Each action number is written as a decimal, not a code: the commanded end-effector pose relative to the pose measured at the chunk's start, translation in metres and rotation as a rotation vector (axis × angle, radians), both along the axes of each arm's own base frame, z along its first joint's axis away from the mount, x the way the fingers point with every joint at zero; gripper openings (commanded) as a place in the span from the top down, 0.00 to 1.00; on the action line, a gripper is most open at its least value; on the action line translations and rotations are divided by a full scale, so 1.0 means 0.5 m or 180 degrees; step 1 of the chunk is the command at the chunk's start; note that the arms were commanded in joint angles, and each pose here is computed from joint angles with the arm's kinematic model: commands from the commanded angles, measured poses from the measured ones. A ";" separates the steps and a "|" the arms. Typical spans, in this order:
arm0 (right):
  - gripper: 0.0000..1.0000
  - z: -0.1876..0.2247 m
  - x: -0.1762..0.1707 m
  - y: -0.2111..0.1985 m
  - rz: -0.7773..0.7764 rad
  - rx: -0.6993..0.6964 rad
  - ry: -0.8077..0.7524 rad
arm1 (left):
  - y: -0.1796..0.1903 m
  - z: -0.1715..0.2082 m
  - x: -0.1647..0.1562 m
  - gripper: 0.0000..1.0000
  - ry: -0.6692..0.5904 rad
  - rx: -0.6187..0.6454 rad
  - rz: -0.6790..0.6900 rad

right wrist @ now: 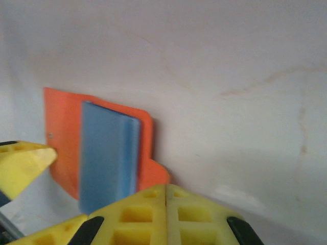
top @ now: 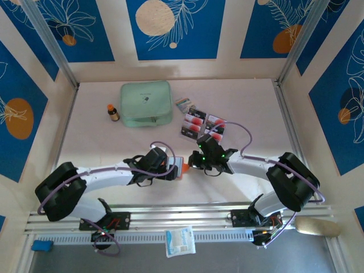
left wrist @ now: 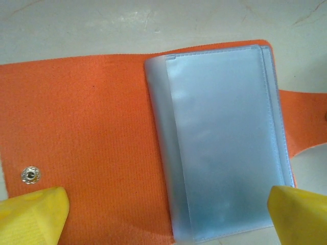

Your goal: Put the credit cards into the card holder

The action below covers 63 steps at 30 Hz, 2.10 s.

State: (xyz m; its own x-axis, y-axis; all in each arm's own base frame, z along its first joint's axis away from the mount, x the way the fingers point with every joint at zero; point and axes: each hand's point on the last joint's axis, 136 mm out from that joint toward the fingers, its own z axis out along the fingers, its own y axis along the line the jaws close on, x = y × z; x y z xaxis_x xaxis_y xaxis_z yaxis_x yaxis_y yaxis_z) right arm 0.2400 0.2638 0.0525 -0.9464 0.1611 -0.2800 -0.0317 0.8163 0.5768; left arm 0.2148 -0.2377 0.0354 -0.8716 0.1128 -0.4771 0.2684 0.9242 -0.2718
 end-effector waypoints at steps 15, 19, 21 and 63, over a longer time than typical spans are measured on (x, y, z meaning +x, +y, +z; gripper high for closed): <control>1.00 0.005 0.024 0.087 0.0247 0.0051 0.0048 | -0.004 0.048 0.016 0.00 -0.0201 0.0036 -0.0108; 1.00 -0.015 0.026 0.086 0.0236 -0.0005 0.0106 | 0.006 0.022 0.011 0.00 -0.0156 0.0150 -0.0114; 1.00 -0.023 0.026 0.089 0.0250 -0.0019 0.0135 | 0.012 0.008 0.009 0.00 -0.0135 0.0177 -0.0090; 0.82 0.004 0.015 0.106 0.0190 0.0325 0.0272 | 0.075 -0.021 0.003 0.16 -0.0205 0.0271 0.0348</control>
State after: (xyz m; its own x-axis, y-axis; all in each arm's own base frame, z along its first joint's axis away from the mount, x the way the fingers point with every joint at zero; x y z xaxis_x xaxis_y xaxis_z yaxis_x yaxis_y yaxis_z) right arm 0.2532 0.3230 0.0588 -0.9715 0.1120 -0.2087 -0.0556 0.7486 0.6606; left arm 0.2203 -0.2093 0.0280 -0.8440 0.0693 -0.5318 0.1991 0.9612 -0.1908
